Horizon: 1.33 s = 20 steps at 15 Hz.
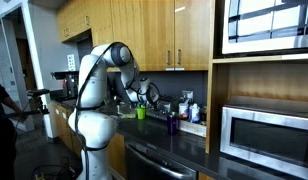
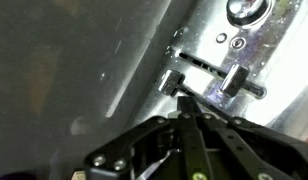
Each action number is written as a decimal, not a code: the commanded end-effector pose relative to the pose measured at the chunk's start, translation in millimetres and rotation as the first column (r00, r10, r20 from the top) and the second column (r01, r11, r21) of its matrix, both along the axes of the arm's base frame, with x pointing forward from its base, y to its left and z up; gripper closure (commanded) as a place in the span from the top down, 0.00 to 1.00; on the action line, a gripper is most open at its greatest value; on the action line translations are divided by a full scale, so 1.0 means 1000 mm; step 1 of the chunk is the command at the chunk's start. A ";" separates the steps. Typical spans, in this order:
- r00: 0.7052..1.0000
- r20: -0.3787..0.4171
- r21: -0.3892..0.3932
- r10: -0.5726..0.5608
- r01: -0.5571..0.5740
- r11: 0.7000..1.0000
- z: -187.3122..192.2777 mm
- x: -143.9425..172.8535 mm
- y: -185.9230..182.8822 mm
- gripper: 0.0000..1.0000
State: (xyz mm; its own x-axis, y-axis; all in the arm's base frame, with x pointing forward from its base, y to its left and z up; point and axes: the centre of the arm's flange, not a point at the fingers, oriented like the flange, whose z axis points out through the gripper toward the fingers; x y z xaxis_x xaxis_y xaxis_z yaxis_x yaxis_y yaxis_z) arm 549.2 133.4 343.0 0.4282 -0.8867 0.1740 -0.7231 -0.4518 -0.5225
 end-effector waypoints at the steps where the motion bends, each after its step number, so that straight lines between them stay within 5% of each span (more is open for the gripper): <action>1: 0.999 0.019 0.008 -0.032 0.032 0.999 -0.007 0.003 0.005 0.00; 20: 0.997 0.037 0.002 -0.062 0.062 0.998 -0.008 0.024 -0.012 0.00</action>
State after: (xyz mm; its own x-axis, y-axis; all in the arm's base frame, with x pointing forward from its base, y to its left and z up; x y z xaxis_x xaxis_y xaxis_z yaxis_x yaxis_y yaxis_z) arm 565.1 116.4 337.2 0.3804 -0.9055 0.1879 -0.7363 -0.4195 -0.5310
